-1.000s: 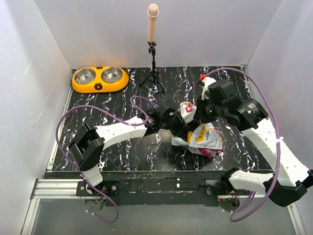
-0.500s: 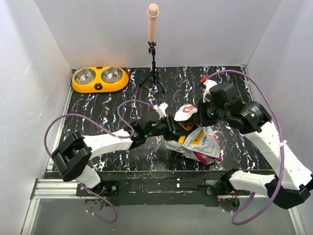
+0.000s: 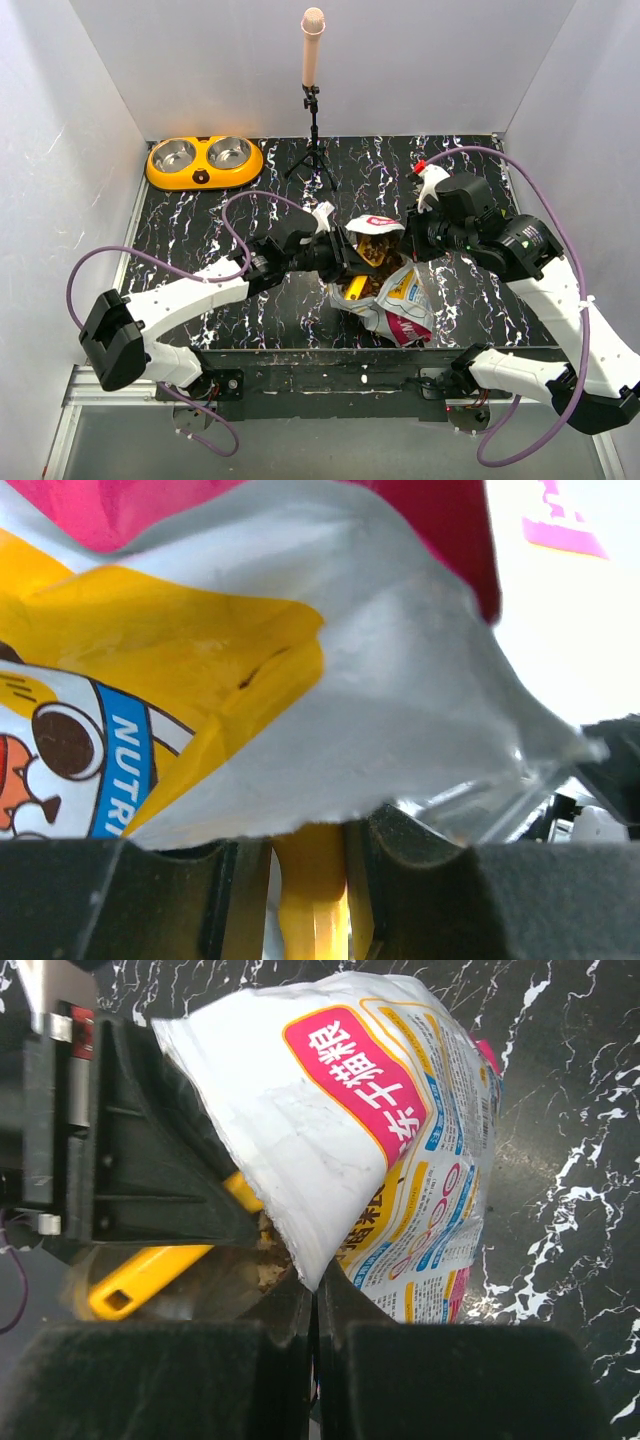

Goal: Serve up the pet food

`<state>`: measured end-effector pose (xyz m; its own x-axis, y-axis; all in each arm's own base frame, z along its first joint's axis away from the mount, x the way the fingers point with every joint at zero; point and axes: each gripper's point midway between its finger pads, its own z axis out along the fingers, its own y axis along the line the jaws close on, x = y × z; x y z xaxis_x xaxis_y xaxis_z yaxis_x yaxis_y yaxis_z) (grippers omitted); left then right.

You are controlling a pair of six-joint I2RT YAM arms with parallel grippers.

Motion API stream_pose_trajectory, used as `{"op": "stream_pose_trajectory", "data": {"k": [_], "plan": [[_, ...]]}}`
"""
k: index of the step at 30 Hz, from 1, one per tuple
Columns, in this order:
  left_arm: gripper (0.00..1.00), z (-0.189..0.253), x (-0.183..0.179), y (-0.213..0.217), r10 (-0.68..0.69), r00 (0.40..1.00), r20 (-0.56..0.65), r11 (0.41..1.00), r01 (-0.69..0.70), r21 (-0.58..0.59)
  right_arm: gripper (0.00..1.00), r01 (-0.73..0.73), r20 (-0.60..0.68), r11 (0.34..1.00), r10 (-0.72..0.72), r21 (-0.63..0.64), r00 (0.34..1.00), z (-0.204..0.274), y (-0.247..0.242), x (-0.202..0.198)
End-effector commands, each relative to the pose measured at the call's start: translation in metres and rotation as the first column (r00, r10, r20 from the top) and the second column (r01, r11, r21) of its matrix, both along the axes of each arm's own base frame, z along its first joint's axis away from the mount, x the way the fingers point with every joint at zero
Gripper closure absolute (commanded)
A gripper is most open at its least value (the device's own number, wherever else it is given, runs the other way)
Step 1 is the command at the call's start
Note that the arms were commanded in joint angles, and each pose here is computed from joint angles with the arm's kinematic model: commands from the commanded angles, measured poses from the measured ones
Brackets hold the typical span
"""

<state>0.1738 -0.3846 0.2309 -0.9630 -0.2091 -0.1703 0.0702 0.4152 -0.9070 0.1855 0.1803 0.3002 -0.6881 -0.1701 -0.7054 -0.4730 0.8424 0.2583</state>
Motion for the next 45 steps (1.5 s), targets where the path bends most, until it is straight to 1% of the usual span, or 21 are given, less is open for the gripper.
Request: {"op": "stream_pose_trajectory", "data": {"k": [1,4,6,8,10,13,15,17,18,19,20,21,23,25,28,32,35,37,41,43,45], "plan": [[1.00,0.068,0.002,-0.001,-0.009,1.000,0.017,0.998,0.010,-0.059,0.99,0.022,0.181,0.998,-0.032,0.054,0.983,0.034,0.001,0.027],[1.00,0.083,0.018,-0.005,0.065,0.998,0.012,0.993,-0.064,-0.095,0.99,0.018,0.177,0.998,-0.028,0.057,0.984,0.033,0.005,0.030],[1.00,0.092,0.025,-0.009,0.105,0.994,-0.004,0.981,-0.104,-0.166,0.99,0.012,0.182,0.998,-0.023,0.060,0.983,0.035,0.006,0.030],[1.00,0.096,0.027,-0.013,0.107,0.994,-0.031,0.968,-0.111,-0.226,0.99,0.017,0.190,0.998,-0.029,0.063,0.981,0.038,0.006,0.032],[1.00,0.099,0.026,-0.017,0.084,0.996,-0.024,0.960,-0.087,-0.265,0.99,0.017,0.198,0.998,-0.030,0.067,0.980,0.041,0.006,0.032],[1.00,0.086,0.020,-0.013,0.074,0.996,-0.048,0.969,-0.083,-0.231,0.99,0.036,0.211,0.997,-0.049,0.065,0.976,0.046,0.002,0.033],[1.00,0.083,0.014,-0.006,0.075,0.995,-0.061,0.971,-0.087,-0.222,0.99,0.077,0.218,0.996,-0.087,0.054,0.972,0.047,-0.005,0.035],[1.00,0.072,0.009,0.004,0.089,0.992,-0.085,0.984,-0.101,-0.149,0.99,0.120,0.229,0.992,-0.125,0.035,0.965,0.047,-0.015,0.037],[1.00,0.065,0.006,0.011,0.099,0.990,-0.099,0.990,-0.109,-0.094,0.99,0.133,0.234,0.991,-0.136,0.026,0.963,0.047,-0.019,0.038],[1.00,0.057,0.002,0.020,0.115,0.986,-0.124,0.993,-0.119,-0.024,0.99,0.137,0.243,0.990,-0.137,0.018,0.960,0.048,-0.021,0.037],[1.00,0.041,-0.006,0.032,0.134,0.976,-0.172,0.990,-0.124,0.072,0.99,0.134,0.250,0.991,-0.132,0.010,0.959,0.048,-0.023,0.037],[1.00,0.036,-0.012,0.038,0.148,0.966,-0.212,0.986,-0.127,0.112,0.99,0.130,0.256,0.991,-0.126,0.002,0.958,0.047,-0.024,0.036],[1.00,0.027,-0.024,0.042,0.149,0.938,-0.312,0.985,-0.111,0.136,0.99,0.116,0.266,0.993,-0.109,-0.013,0.958,0.046,-0.026,0.035],[1.00,0.024,-0.034,0.040,0.116,0.922,-0.369,0.988,-0.071,0.133,0.99,0.107,0.272,0.994,-0.096,-0.026,0.957,0.044,-0.025,0.036],[1.00,0.010,-0.036,0.040,0.104,0.919,-0.380,0.979,-0.028,0.200,0.99,0.078,0.279,0.996,-0.067,-0.030,0.958,0.044,-0.020,0.038],[1.00,0.000,-0.032,0.022,0.048,0.919,-0.392,0.969,0.052,0.240,0.99,0.053,0.276,0.998,-0.045,-0.018,0.960,0.047,-0.015,0.037],[1.00,-0.007,-0.031,0.026,0.094,0.909,-0.405,0.946,0.045,0.321,0.99,0.035,0.267,0.999,-0.024,-0.036,0.963,0.044,-0.014,0.036],[1.00,-0.005,-0.035,0.027,0.118,0.883,-0.454,0.944,0.041,0.326,0.99,0.026,0.268,0.998,-0.011,-0.056,0.963,0.043,-0.014,0.037],[1.00,0.003,-0.042,0.019,0.127,0.815,-0.566,0.960,0.044,0.278,0.99,-0.007,0.288,0.996,0.031,-0.084,0.957,0.042,-0.010,0.036],[1.00,0.008,-0.041,0.010,0.123,0.781,-0.612,0.970,0.034,0.239,0.99,-0.045,0.294,0.995,0.071,-0.093,0.953,0.042,-0.002,0.034],[1.00,0.004,-0.036,0.001,0.132,0.760,-0.636,0.972,0.026,0.233,0.99,-0.086,0.303,0.991,0.114,-0.105,0.946,0.040,0.006,0.031]]}}
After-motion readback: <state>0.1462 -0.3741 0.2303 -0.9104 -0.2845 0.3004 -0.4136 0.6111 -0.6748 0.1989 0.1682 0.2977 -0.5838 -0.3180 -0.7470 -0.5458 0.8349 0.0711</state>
